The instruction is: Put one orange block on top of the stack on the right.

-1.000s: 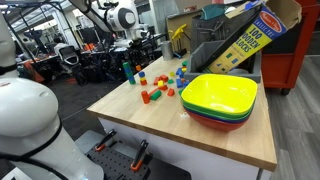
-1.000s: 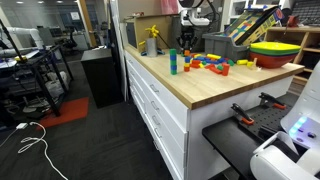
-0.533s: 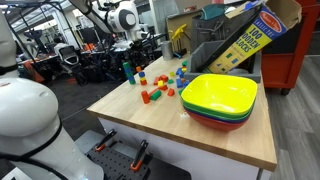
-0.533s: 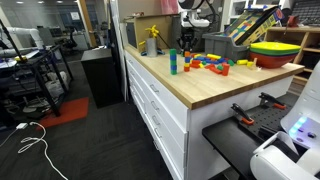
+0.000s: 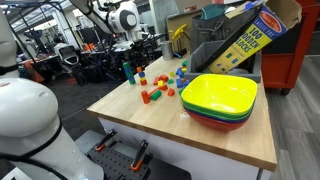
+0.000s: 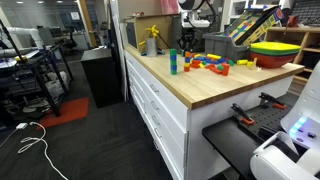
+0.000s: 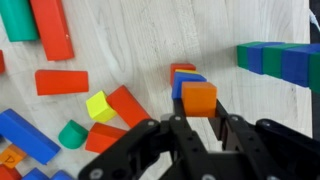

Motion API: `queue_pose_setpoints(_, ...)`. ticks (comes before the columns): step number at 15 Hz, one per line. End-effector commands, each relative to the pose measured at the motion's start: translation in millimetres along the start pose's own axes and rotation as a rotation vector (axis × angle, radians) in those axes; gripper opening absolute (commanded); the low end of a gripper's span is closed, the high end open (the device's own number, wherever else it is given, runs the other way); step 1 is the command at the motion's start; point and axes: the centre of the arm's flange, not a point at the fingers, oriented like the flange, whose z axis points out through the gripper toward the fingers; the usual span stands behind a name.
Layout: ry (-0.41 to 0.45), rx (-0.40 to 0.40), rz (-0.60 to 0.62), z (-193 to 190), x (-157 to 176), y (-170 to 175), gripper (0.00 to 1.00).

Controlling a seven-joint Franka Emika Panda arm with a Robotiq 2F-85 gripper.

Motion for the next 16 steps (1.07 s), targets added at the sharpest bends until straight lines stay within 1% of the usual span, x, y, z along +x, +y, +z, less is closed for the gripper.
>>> queue_pose_setpoints(1,0.014,0.011,-0.003,-1.0,2.3,5.1,0.07)
queue_pose_setpoints(6,0.012,0.01,-0.004,-0.9,1.6,5.4,0.07)
queue_pose_setpoints(7,0.007,0.012,-0.013,-1.1,0.9,5.6,0.54)
queue_pose_setpoints(8,0.007,0.013,-0.013,-1.2,0.7,5.5,0.55)
queue_pose_setpoints(10,0.009,0.012,-0.013,-1.3,0.9,5.6,0.68)
queue_pose_setpoints(13,0.009,0.013,-0.009,-1.7,1.0,5.4,0.92)
queue_pose_setpoints(14,0.011,0.013,-0.008,-2.4,1.1,5.3,0.98)
queue_pose_setpoints(16,0.015,0.019,-0.007,-5.0,1.3,4.5,1.0)
